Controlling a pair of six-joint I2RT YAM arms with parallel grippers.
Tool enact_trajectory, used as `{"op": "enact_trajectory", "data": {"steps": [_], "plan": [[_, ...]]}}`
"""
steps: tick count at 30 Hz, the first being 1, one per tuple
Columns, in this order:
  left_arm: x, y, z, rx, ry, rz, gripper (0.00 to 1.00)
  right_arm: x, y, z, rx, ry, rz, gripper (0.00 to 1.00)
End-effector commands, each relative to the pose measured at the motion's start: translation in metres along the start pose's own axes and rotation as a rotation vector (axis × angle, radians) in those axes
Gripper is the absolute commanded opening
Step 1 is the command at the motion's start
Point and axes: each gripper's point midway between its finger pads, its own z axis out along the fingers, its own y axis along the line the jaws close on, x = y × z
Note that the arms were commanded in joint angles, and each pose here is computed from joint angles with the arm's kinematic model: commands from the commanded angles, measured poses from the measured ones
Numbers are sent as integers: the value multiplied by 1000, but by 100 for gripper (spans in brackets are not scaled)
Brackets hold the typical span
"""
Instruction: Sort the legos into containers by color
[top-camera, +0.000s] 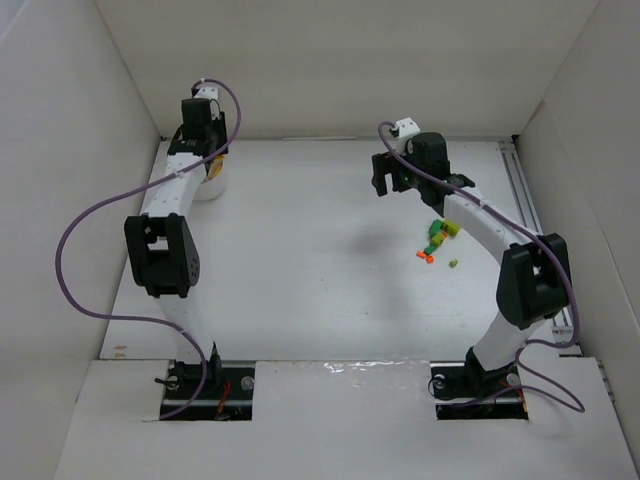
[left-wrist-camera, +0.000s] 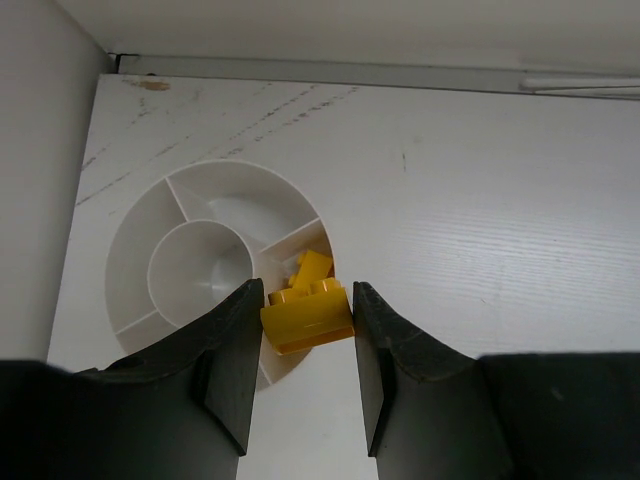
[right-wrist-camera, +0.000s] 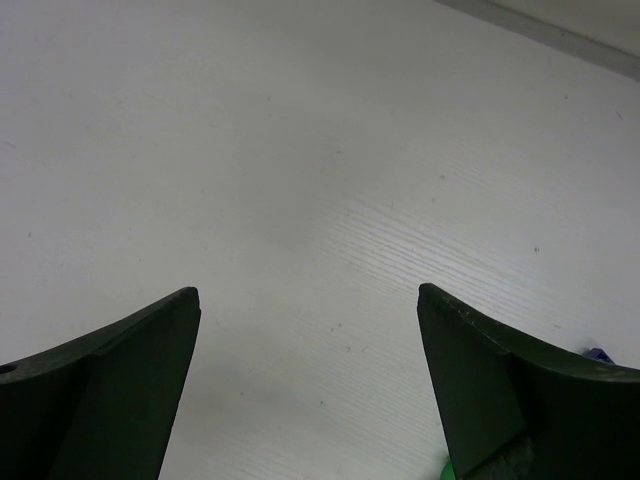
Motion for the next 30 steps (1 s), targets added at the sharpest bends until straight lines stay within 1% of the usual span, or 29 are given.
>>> {"op": "enact_trajectory", "data": {"steps": [1,5,7,10,16,17,18,19,22,30], "plan": [[-38,18,-10,-85,-93,-23,0,-27,-4,0,11,-64,10,94],[-30,21,1,-105,-72,-20,0,-21,-4,2,11,-46,12,94],[-32,21,-1,-105,-73,-21,0,-26,-4,2,11,-55,11,94],[-23,21,7,-114,-53,-27,0,-22,-4,5,11,-46,12,94],[-20,21,13,-114,-40,-25,0,-27,-5,4,11,-55,2,94],[-14,20,16,-114,-22,-22,0,-27,-6,4,20,-55,2,94],[-16,23,14,-128,-21,-22,0,-31,-6,3,21,-64,1,94],[-16,23,17,-128,-21,-22,0,-25,-7,6,20,-46,3,94],[-10,24,20,-140,-3,-19,0,-29,-7,5,20,-55,2,94],[-10,28,20,-162,-3,-19,1,-27,-7,10,20,-45,3,94]]}}
